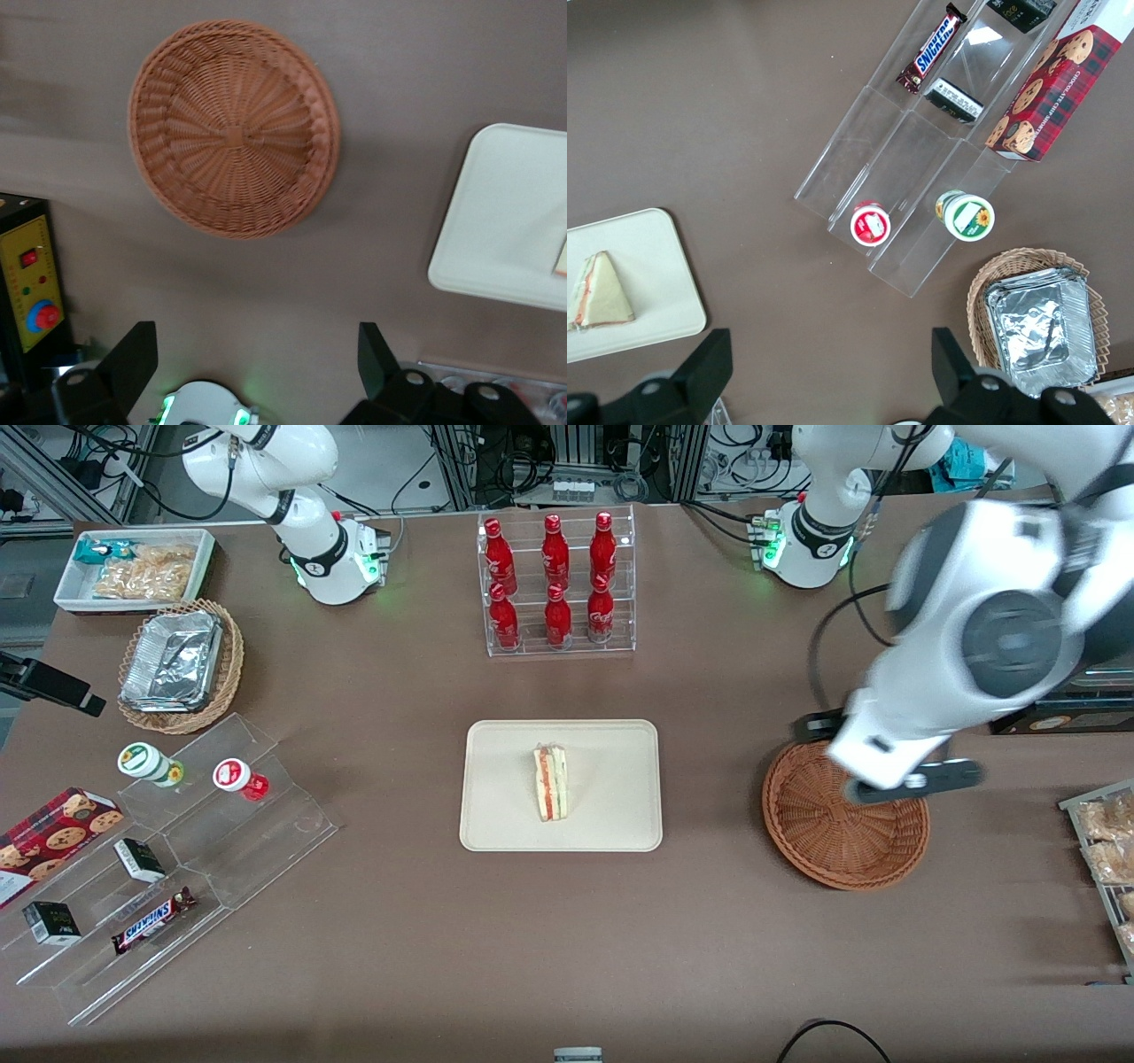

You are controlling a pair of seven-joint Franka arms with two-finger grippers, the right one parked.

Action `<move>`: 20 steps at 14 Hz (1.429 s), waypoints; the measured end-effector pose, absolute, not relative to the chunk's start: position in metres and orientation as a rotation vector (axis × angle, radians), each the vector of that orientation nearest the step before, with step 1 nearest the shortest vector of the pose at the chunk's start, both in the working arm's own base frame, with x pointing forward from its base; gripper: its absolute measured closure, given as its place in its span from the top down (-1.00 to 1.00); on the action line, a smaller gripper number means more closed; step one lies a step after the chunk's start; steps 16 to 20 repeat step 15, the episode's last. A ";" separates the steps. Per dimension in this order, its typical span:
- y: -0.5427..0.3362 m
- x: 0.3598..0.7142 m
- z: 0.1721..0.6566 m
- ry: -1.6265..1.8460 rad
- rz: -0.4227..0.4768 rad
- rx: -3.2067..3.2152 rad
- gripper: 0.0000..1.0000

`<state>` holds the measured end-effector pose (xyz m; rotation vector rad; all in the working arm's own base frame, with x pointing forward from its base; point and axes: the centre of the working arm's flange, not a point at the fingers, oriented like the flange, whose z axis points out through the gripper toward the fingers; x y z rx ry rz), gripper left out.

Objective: Place sandwich from basket to tray

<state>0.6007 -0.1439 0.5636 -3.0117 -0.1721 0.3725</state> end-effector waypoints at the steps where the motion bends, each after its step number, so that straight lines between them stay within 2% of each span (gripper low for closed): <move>1: -0.122 0.592 0.574 -0.160 0.404 -3.021 1.00; 5: -0.109 0.536 0.618 -0.131 0.402 -3.012 1.00; 8: -0.132 0.499 0.622 -0.075 0.400 -2.991 1.00; 10: -0.132 0.498 0.621 -0.080 0.397 -3.017 1.00; 15: -0.125 0.512 0.617 -0.073 0.320 -3.053 1.00; 20: -0.125 0.512 0.617 -0.073 0.320 -3.053 1.00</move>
